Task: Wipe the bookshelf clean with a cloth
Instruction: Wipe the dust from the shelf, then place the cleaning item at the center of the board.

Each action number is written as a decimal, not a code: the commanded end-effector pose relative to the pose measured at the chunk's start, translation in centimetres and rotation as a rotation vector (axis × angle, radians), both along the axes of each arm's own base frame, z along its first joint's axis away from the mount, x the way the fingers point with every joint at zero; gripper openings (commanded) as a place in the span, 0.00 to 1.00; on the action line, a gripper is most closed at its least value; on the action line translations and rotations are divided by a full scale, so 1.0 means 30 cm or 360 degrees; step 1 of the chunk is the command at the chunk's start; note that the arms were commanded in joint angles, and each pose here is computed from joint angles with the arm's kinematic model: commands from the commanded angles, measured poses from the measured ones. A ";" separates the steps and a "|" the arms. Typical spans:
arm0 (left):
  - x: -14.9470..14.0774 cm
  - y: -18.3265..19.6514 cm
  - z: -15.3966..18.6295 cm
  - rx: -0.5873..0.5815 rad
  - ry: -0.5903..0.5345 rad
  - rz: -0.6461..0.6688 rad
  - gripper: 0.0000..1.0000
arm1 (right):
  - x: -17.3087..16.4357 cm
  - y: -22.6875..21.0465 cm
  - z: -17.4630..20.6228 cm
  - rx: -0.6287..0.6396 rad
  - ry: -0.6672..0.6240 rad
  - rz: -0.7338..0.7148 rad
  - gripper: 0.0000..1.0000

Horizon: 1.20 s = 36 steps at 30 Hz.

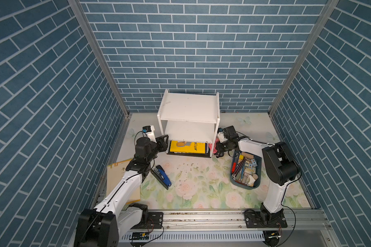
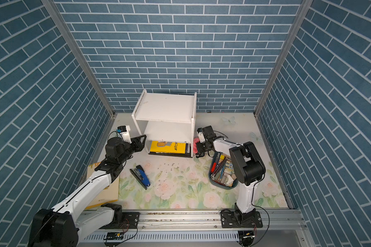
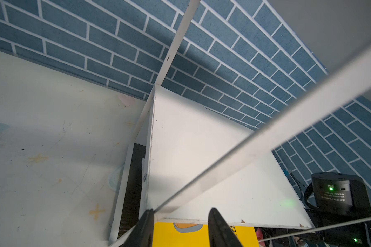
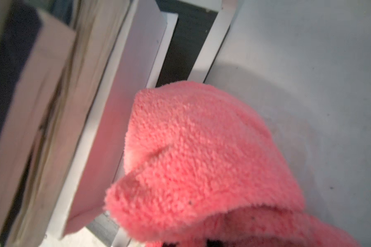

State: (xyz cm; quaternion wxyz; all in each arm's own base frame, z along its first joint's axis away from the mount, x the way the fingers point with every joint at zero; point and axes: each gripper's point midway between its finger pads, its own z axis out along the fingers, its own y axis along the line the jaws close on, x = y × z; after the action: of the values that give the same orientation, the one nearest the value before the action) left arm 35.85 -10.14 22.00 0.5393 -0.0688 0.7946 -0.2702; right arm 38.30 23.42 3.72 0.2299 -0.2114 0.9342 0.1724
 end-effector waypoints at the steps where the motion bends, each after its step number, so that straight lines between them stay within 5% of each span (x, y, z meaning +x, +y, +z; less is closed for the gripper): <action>1: 0.003 -0.016 0.036 -0.0013 -0.0073 -0.0050 0.46 | -0.169 -0.054 -0.077 -0.0135 0.0245 0.0105 0.00; 17: -0.019 -0.020 0.026 -0.0074 -0.0081 -0.0059 0.46 | -0.350 -0.083 0.137 -0.0257 0.0066 0.0023 0.00; 26: -0.105 0.034 0.056 -0.0241 -0.0183 0.0081 0.53 | -0.605 0.019 0.314 0.0228 -0.0264 0.0083 0.00; 31: -0.162 0.080 0.019 -0.0282 -0.0232 0.0196 0.61 | -0.690 0.122 0.289 0.0234 -0.0421 0.0233 0.00; 36: -0.195 0.099 0.023 -0.0248 -0.0294 0.0226 0.67 | -0.710 0.272 0.199 0.0205 -0.0408 0.0415 0.21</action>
State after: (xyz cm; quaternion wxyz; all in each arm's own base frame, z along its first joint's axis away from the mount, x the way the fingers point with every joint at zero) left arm 30.21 -7.61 21.33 0.5966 -0.1398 0.7299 -0.3028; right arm 15.93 28.85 8.64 0.2970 -0.3397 0.8669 0.2120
